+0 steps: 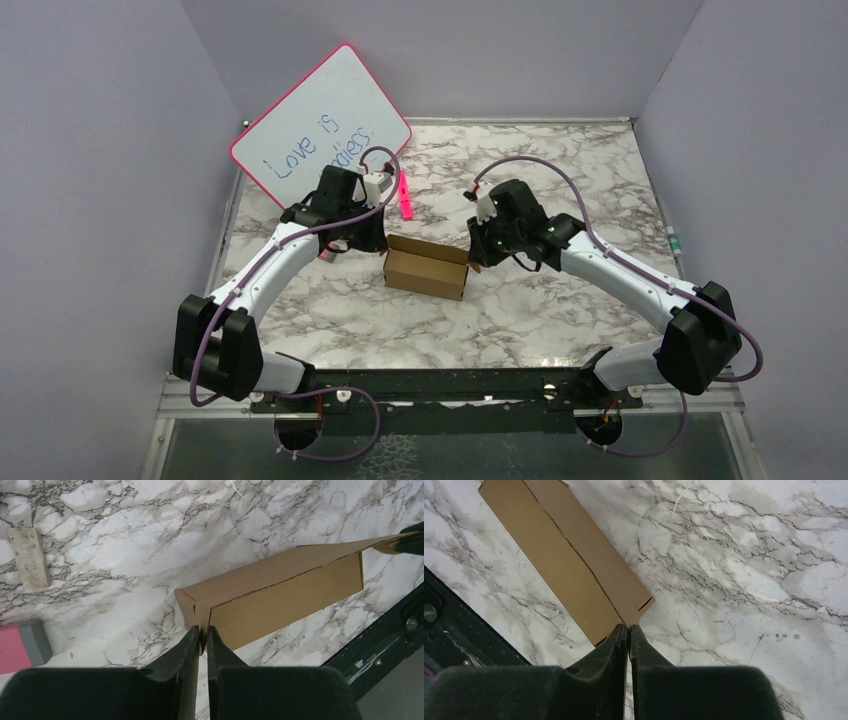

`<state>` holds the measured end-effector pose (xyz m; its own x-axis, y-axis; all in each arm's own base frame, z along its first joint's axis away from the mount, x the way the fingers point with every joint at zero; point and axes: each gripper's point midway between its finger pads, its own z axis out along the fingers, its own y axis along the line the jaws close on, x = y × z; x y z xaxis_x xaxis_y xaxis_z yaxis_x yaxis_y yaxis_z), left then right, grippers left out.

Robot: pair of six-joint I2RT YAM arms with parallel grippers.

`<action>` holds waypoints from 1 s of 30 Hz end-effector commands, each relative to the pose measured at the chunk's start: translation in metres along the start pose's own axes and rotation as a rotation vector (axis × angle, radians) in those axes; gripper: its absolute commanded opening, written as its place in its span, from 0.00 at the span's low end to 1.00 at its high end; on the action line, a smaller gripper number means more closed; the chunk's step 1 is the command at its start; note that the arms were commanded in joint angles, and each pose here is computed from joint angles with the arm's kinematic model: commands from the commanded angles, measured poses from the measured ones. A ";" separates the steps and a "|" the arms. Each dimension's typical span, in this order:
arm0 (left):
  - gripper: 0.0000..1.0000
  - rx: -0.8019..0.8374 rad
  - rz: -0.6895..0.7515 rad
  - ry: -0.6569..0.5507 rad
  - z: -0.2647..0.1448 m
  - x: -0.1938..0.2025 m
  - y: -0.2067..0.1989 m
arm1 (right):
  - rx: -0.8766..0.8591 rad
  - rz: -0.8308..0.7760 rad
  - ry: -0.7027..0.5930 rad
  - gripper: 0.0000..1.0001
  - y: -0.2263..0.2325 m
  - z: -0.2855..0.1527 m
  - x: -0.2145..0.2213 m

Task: Fold the paper box

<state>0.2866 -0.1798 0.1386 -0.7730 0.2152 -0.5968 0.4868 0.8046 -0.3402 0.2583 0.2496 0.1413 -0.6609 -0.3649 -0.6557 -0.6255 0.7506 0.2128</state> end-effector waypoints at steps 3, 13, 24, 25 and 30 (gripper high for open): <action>0.10 -0.033 -0.109 -0.072 -0.014 -0.008 -0.005 | 0.048 0.095 -0.023 0.09 -0.004 -0.003 -0.008; 0.10 -0.061 -0.158 -0.086 -0.012 0.007 -0.001 | 0.080 0.258 -0.075 0.08 -0.003 -0.003 -0.019; 0.10 -0.062 -0.193 -0.119 -0.016 0.010 -0.004 | 0.099 0.369 -0.114 0.06 0.010 0.010 -0.025; 0.10 -0.062 -0.196 -0.120 -0.015 0.011 -0.004 | 0.125 0.377 -0.123 0.06 0.007 0.011 -0.025; 0.10 -0.061 -0.213 -0.148 -0.015 0.010 -0.007 | 0.162 0.382 -0.137 0.06 0.011 0.018 -0.024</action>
<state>0.2672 -0.1712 0.1382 -0.8092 0.0016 -0.5876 0.3010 0.8600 -0.4122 0.2640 0.2672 0.1423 -0.7918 -0.0435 -0.6093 -0.3134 0.8851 0.3440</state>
